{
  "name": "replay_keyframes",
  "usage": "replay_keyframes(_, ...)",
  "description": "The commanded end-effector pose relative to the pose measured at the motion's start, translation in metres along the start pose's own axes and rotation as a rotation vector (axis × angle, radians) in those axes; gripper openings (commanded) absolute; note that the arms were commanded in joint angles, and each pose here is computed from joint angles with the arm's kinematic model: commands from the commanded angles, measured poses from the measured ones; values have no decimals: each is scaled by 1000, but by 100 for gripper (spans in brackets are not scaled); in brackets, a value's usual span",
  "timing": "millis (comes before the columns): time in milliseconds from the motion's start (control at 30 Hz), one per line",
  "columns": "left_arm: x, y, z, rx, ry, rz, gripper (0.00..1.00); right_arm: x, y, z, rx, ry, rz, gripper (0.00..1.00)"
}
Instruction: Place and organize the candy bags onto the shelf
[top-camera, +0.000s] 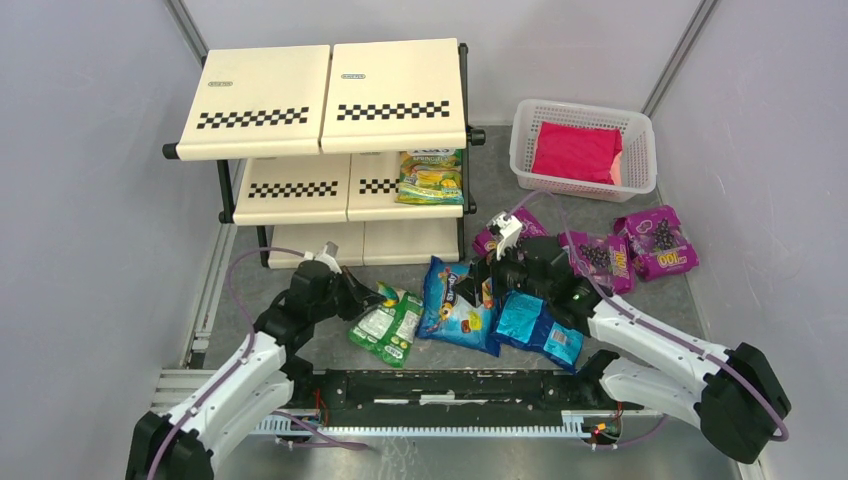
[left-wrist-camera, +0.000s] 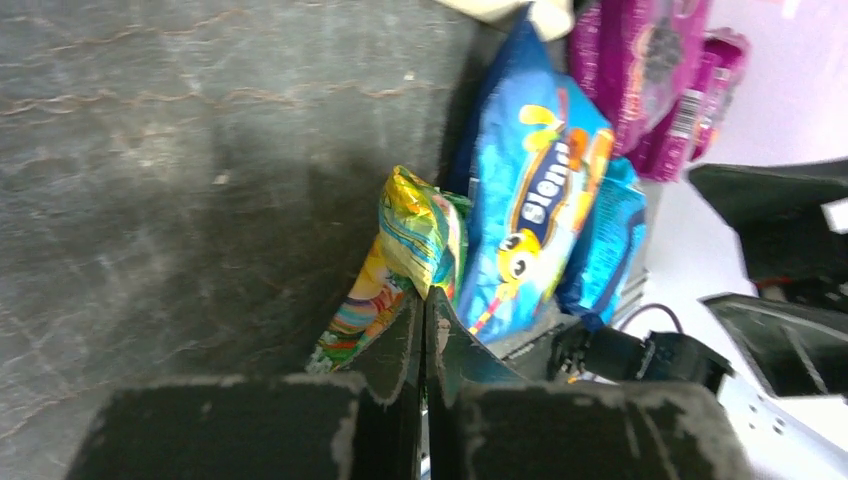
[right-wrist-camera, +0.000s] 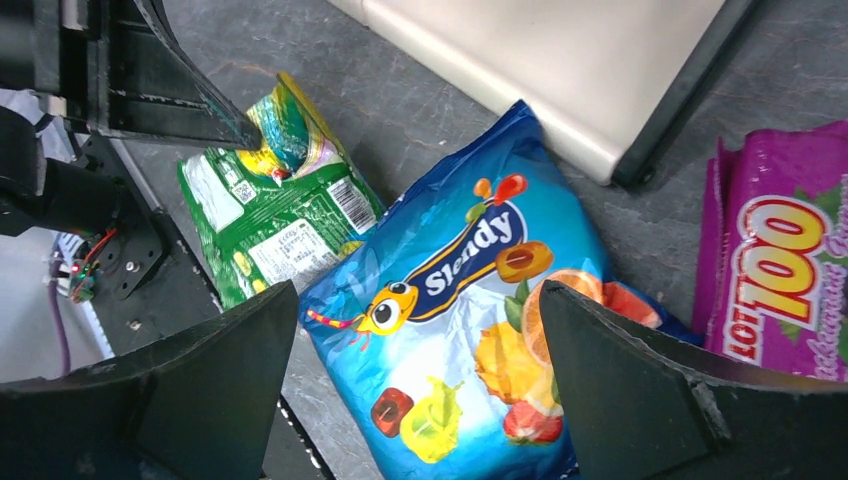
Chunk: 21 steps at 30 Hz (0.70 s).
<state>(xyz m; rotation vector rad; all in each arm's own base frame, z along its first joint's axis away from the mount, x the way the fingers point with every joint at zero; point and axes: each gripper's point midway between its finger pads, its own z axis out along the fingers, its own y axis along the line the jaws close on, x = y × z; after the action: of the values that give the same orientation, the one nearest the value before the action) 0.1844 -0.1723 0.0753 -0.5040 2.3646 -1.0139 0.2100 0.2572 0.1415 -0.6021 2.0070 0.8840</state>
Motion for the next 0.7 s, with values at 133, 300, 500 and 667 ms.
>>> replay_keyframes(133, -22, -103, -54, 371, -69, 80, 2, -17, 37, 2, -163, -125, 86, 98)
replay_keyframes(300, -28, -135, -87, 518, -134, 128, 2, -21, 60, -3, -284, -202, 184, 98)
replay_keyframes(500, -34, -168, -119, 659, -176, 147, 2, -32, 90, -20, -453, -305, 245, 98)
replay_keyframes(667, -37, -199, -149, 827, -193, 131, 2, -42, 114, -28, -534, -363, 251, 98)
